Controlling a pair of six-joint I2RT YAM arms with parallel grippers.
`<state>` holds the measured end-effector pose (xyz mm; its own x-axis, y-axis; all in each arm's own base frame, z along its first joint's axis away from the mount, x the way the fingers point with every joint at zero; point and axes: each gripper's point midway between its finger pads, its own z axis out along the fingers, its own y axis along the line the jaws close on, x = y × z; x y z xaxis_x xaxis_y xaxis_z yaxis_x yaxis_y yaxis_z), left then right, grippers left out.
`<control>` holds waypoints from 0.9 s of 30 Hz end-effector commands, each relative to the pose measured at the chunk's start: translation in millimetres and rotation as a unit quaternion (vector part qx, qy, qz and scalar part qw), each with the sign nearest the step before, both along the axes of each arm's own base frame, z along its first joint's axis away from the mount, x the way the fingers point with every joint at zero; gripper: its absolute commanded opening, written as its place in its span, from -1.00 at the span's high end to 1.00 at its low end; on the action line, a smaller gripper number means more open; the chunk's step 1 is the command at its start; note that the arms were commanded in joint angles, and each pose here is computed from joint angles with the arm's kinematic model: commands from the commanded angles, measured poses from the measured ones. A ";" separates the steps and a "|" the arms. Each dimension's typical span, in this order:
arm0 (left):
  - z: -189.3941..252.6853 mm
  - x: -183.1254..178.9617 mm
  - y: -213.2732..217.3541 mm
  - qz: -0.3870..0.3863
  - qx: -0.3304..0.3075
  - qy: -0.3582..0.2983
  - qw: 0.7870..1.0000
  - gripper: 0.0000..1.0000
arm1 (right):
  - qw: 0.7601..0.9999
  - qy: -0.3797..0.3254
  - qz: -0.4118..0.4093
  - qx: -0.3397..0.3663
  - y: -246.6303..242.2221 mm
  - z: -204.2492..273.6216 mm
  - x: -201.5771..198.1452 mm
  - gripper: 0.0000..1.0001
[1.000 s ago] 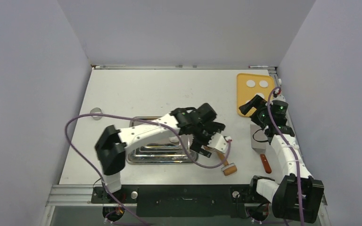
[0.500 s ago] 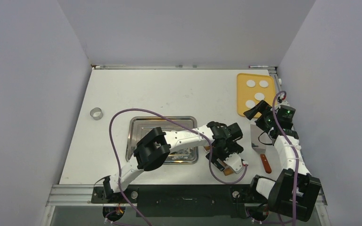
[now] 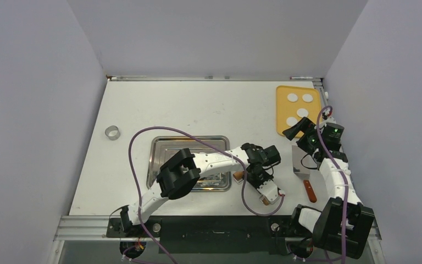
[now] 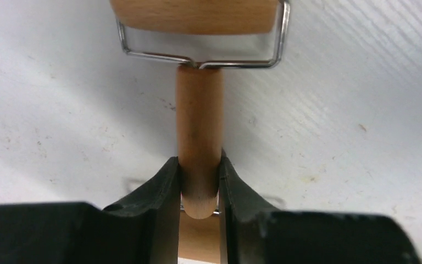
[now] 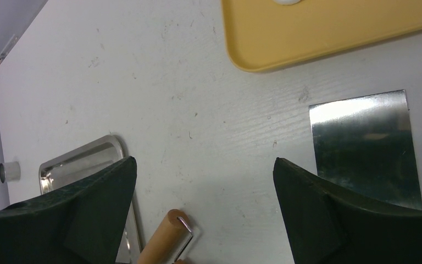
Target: Roll out the dumpling wrappers from the dough
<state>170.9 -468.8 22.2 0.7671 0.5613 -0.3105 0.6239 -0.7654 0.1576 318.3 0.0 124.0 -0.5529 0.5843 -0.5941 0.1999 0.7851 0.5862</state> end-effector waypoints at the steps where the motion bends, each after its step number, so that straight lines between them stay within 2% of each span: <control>1: -18.5 -3.8 10.9 0.015 0.022 0.004 1.000 1.00 | 1.000 -0.026 -0.006 -0.013 -5.9 19.6 6.6 -0.78; 6: 17.8 13.4 -11.9 0.100 -0.054 -0.004 0.993 1.00 | 0.998 -0.026 -0.052 -0.031 -33.6 35.4 5.8 -0.80; 9: 59.1 36.7 -23.3 0.192 -0.117 0.008 0.974 1.00 | 0.996 -0.038 -0.081 -0.030 -50.7 54.4 4.6 -0.84; 11: 87.5 48.5 -17.7 0.240 -0.148 0.033 0.959 1.00 | 0.995 -0.057 -0.078 -0.021 -49.2 68.8 6.5 -0.94; 14: 114.4 62.9 2.7 0.287 -0.177 0.040 0.941 1.00 | 0.995 -0.094 -0.027 0.029 -26.4 83.6 12.4 -0.97; 17: 132.2 82.1 28.0 0.326 -0.208 -0.002 0.922 1.00 | 0.990 -0.114 0.030 0.075 -0.8 92.5 14.6 -0.97; 22: 164.4 109.3 63.1 0.373 -0.254 -0.039 0.891 1.00 | 0.975 -0.112 0.168 0.091 83.4 104.1 14.4 -0.92; 25: 174.5 120.0 75.6 0.395 -0.271 -0.042 0.877 1.00 | 0.969 -0.098 0.193 0.118 113.0 100.6 18.7 -0.83; 27: 180.0 122.9 80.5 0.402 -0.281 -0.043 0.870 1.00 | 0.958 -0.117 0.213 0.154 133.9 106.1 21.2 -0.82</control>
<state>277.6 -388.2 170.3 0.2448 0.7662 -0.5942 0.9192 0.0116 0.3937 326.6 103.4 199.6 -0.6750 0.4852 -0.5559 -0.1454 0.6511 0.7449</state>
